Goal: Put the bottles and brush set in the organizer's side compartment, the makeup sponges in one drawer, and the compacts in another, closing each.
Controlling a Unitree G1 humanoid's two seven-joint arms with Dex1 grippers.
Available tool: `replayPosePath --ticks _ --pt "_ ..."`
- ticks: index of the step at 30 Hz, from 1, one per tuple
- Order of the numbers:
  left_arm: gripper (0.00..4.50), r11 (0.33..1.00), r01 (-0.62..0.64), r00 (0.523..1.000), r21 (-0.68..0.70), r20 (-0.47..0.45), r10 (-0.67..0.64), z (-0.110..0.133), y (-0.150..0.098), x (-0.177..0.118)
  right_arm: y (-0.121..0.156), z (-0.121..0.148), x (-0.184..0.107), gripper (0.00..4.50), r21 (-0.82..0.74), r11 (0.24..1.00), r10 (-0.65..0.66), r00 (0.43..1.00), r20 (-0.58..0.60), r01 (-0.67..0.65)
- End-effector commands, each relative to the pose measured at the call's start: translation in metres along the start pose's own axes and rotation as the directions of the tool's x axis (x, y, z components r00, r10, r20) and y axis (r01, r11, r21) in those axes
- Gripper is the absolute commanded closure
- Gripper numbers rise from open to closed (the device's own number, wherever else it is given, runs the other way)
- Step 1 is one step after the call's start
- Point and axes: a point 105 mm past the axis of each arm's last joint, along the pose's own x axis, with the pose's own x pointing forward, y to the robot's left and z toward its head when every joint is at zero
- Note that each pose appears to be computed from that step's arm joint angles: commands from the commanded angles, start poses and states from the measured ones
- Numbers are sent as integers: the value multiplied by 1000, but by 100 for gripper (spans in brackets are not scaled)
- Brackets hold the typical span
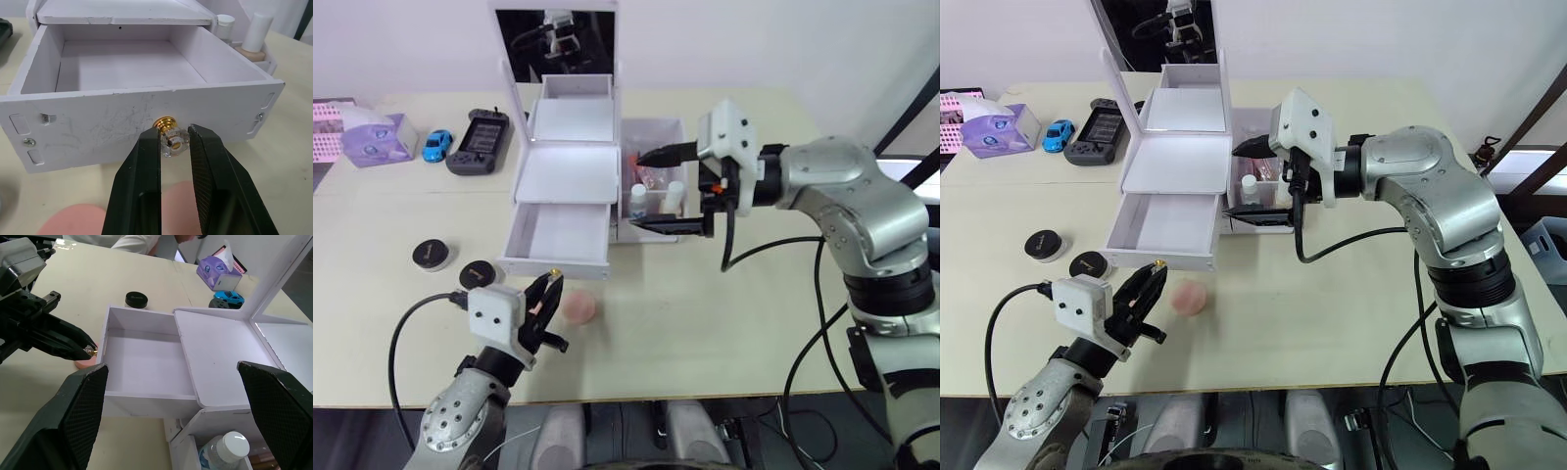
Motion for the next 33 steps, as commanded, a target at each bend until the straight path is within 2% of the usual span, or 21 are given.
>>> replayPosePath --ticks 1,5,10,13,17,20,21,22,25,27,31,33 --pt "420 998 47 999 -34 -15 -47 -4 -7 0 -3 13 -3 0 -62 998 -10 1000 25 12" --pt "420 997 67 998 -40 -11 -67 -3 -8 -2 -4 14 -3 0 -66 998 -11 1000 26 13" --pt "420 999 35 999 -17 -11 -36 -2 0 -3 -3 13 -3 0 -60 998 -11 1000 26 12" --pt "420 997 72 997 -29 5 -72 4 1 -9 4 15 -7 0 67 995 67 996 52 -71" --pt "217 989 136 990 -58 40 -134 16 8 -25 5 15 -15 0 118 987 100 993 58 -106" --pt "66 969 218 970 -119 132 -202 38 22 -39 0 8 -19 0 106 990 93 995 26 -95" --pt "17 964 237 965 -124 144 -219 43 30 -45 -1 6 -20 0 110 989 93 995 21 -95" --pt "8 958 259 961 -122 133 -243 45 35 -51 -3 5 -21 0 112 989 94 995 18 -95" --pt "8 961 270 963 -67 45 -267 43 72 -72 -10 0 -29 0 91 994 68 998 -1 -67" --pt "8 969 244 969 35 -32 -243 46 113 -81 -16 -9 -39 0 64 998 18 999 -28 -16" --pt "8 969 182 983 168 -62 -174 67 175 -78 -22 -34 -63 0 70 992 -96 992 -83 102" --pt "8 959 183 983 216 -73 -171 79 195 -71 -24 -42 -77 0 105 981 -154 985 -75 161"
